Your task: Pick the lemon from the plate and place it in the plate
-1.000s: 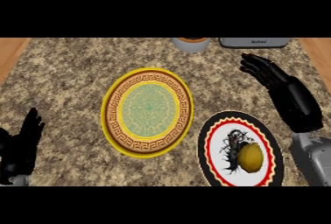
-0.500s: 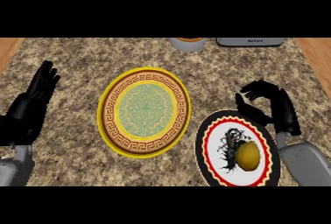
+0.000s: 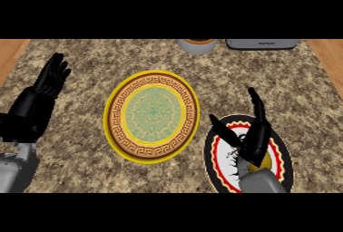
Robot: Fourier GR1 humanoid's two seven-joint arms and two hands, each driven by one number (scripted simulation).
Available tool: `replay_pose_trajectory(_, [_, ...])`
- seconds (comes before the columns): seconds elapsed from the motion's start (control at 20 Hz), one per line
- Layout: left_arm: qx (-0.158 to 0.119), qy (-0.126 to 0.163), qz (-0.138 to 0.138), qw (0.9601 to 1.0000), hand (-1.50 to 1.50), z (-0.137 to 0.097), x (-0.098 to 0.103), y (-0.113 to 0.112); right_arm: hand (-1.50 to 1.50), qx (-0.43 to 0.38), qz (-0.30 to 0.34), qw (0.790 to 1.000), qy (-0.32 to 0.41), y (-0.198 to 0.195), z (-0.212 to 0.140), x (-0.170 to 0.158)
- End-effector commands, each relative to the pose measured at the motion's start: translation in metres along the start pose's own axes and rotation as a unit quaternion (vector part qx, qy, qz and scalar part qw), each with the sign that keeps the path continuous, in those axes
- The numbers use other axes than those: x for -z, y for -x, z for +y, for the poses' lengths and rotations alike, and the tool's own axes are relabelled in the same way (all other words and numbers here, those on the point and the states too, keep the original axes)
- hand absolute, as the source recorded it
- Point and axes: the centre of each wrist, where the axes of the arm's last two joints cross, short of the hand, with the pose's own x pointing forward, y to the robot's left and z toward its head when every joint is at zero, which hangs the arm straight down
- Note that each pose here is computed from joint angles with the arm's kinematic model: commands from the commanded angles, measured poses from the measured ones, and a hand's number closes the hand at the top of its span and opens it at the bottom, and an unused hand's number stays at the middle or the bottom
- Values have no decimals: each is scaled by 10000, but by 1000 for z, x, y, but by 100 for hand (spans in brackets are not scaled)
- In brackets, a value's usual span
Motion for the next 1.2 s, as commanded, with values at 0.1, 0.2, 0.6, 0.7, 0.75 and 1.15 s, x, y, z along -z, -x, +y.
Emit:
replay_pose_trajectory(0.1, [4,-58,10,10000,0,7,9,-16,-150,-754,-96,9965,345,-18,-24,1])
replay_pose_trajectory(0.2, [49,-28,6,10000,0,10,-1,-3,-150,-1420,318,9892,158,-5,-20,3])
replay_pose_trajectory(0.6, [58,61,-10,10000,0,4,-2,-6,-150,-3073,2331,9150,-1186,-18,-29,12])
replay_pose_trajectory(0.7, [71,-48,-47,10000,0,8,6,-10,-150,-3405,2529,8931,-1496,-38,-28,22])
replay_pose_trajectory(0.75, [21,-109,62,9999,0,6,4,-3,-150,-3418,2806,8792,-1776,-39,-33,17])
replay_pose_trajectory(1.15, [-46,11,29,10000,0,7,4,-5,-150,-3836,3517,8273,-2116,-90,-38,15])
